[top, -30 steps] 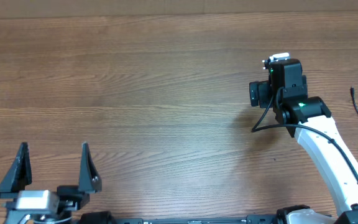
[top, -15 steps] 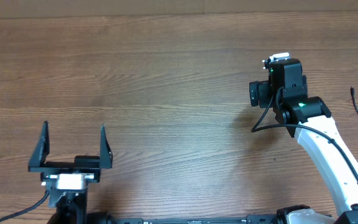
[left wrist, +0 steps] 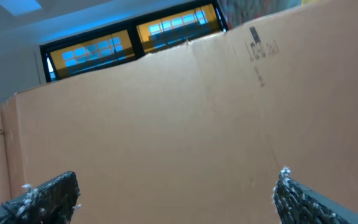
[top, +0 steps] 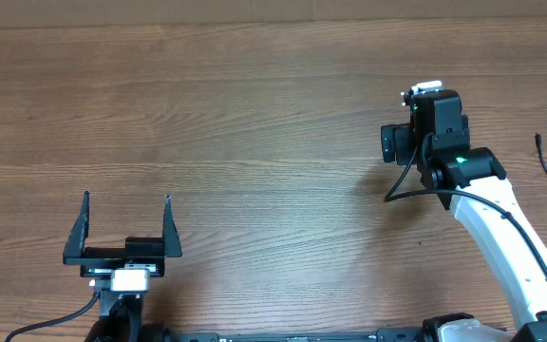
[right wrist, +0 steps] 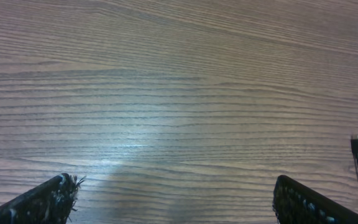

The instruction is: Untangle cables

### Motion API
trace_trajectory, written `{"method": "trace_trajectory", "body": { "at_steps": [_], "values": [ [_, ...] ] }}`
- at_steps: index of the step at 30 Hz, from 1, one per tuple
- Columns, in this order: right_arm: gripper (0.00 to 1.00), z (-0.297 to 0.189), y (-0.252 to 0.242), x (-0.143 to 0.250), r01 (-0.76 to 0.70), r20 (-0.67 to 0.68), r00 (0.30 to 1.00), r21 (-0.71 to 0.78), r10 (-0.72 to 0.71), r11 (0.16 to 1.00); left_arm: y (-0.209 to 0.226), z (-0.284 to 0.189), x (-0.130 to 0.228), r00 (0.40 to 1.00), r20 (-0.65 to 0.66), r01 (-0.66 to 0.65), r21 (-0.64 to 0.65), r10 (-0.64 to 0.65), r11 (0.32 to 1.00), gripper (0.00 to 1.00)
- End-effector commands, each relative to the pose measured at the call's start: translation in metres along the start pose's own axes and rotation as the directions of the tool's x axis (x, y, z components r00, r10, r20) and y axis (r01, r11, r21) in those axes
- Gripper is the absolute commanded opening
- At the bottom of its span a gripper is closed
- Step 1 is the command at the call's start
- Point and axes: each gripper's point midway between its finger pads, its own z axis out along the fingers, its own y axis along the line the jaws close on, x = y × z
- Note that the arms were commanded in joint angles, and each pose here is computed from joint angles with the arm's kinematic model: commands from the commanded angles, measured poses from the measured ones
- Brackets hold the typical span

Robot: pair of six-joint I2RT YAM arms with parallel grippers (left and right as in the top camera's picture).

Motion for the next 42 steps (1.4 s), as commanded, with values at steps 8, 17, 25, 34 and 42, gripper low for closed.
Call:
{"method": "trace_trajectory", "body": {
  "at_steps": [8, 17, 25, 34, 42],
  "values": [
    [1.0, -0.001, -0.001, -0.004, -0.008, 0.01, 1.0, 0.008, 0.008, 1.0, -0.01, -0.008, 0.035, 0.99, -0.061, -0.126, 0.024, 0.128, 0.992, 0.99],
    [1.0, -0.001, -0.001, -0.004, -0.008, 0.01, 1.0, 0.008, 0.008, 1.0, -0.012, -0.016, 0.081, 0.965, -0.221, -0.139, 0.033, 0.143, 0.99, 0.99],
    [1.0, -0.001, -0.001, -0.004, -0.008, 0.01, 1.0, 0.008, 0.008, 1.0, 0.002, -0.037, 0.135, 0.89, -0.455, -0.02, -0.107, -0.032, 0.994, 1.0],
    [1.0, -0.001, -0.001, -0.004, -0.008, 0.009, 1.0, 0.008, 0.008, 1.0, -0.001, -0.064, 0.177, 0.778, -0.621, 0.003, -0.145, -0.093, 0.989, 0.99],
    [1.0, -0.001, -0.001, -0.004, -0.008, 0.01, 1.0, 0.008, 0.008, 1.0, -0.006, -0.074, 0.189, 0.734, -0.677, -0.027, -0.102, -0.049, 0.994, 0.99]
  ]
}}
